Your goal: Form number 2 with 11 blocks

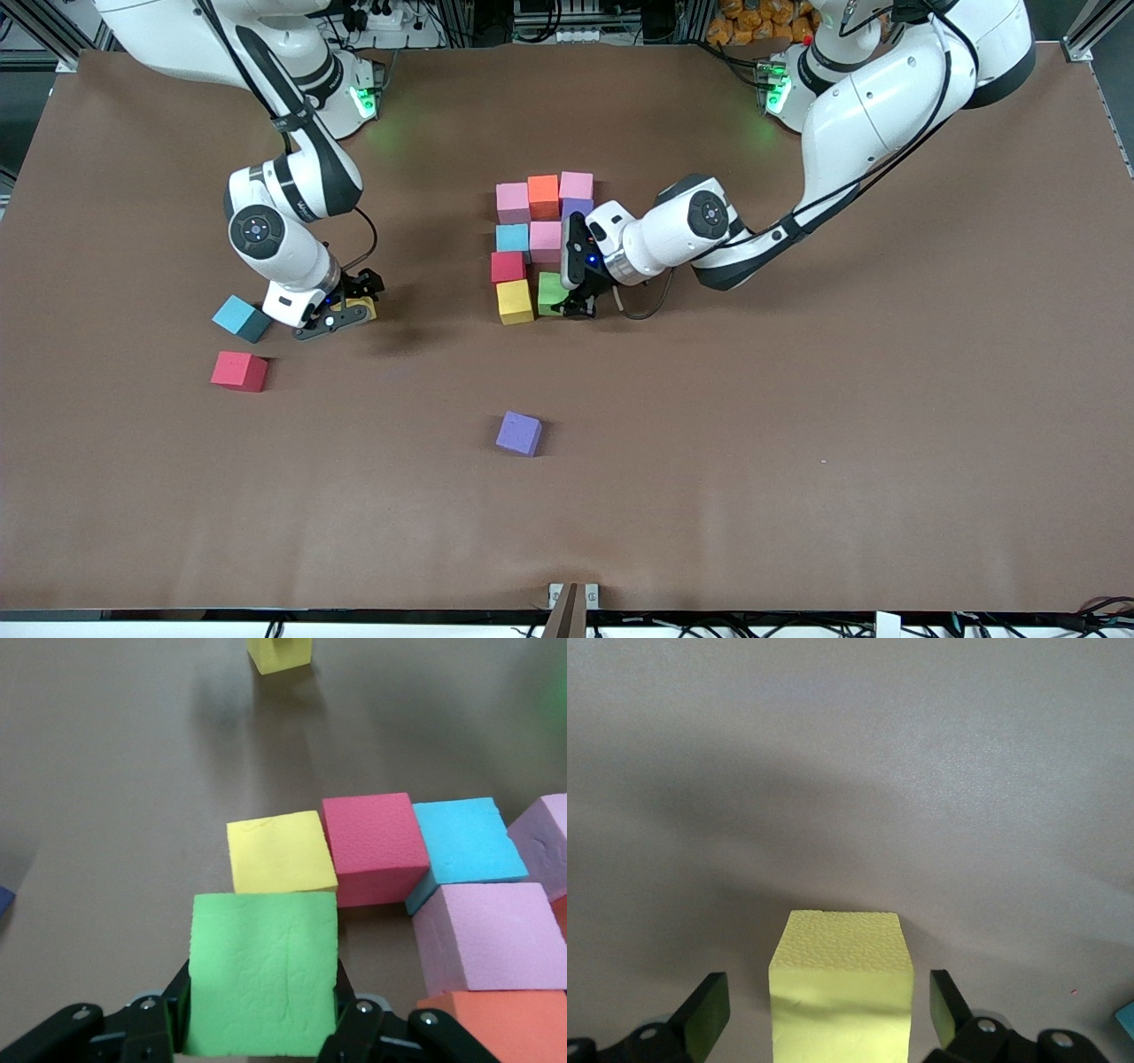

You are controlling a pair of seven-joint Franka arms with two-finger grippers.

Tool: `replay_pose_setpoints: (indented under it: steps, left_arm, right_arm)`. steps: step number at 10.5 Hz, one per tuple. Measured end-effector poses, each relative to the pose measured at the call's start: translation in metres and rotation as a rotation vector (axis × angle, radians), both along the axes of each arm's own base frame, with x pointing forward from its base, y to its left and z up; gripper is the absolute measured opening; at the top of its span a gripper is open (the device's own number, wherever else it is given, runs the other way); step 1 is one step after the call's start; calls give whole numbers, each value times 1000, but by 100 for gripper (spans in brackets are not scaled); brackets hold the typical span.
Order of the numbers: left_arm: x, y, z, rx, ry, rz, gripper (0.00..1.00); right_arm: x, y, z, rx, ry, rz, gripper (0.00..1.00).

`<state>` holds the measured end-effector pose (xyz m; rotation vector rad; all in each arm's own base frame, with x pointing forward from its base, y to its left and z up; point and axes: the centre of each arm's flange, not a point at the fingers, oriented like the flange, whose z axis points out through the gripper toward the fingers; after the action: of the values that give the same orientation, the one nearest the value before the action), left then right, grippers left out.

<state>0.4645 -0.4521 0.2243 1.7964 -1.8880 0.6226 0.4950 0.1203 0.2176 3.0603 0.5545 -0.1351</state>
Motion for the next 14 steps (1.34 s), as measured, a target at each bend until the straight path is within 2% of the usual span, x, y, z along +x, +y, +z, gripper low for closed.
replay_pose_setpoints:
  steps: [7,8,9,11,14]
  left_arm:
    - [-10,1,-30,42,26,-12,59]
    - [-11,-1,-34,43,29,-14,59]
    - [-11,-4,-36,42,30,-16,59]
    - [-8,-12,-37,42,27,-7,59]
    - [-5,-23,-38,42,20,3,59]
  right_arm:
    - [-4,-1,-4,-2,11,1,100]
    - [-6,-1,-5,-3,15,1,92]
    - [-7,-2,-6,-4,18,1,88]
    - [-8,-2,-6,-4,18,1,60]
    - [-8,2,-4,-1,12,10,57]
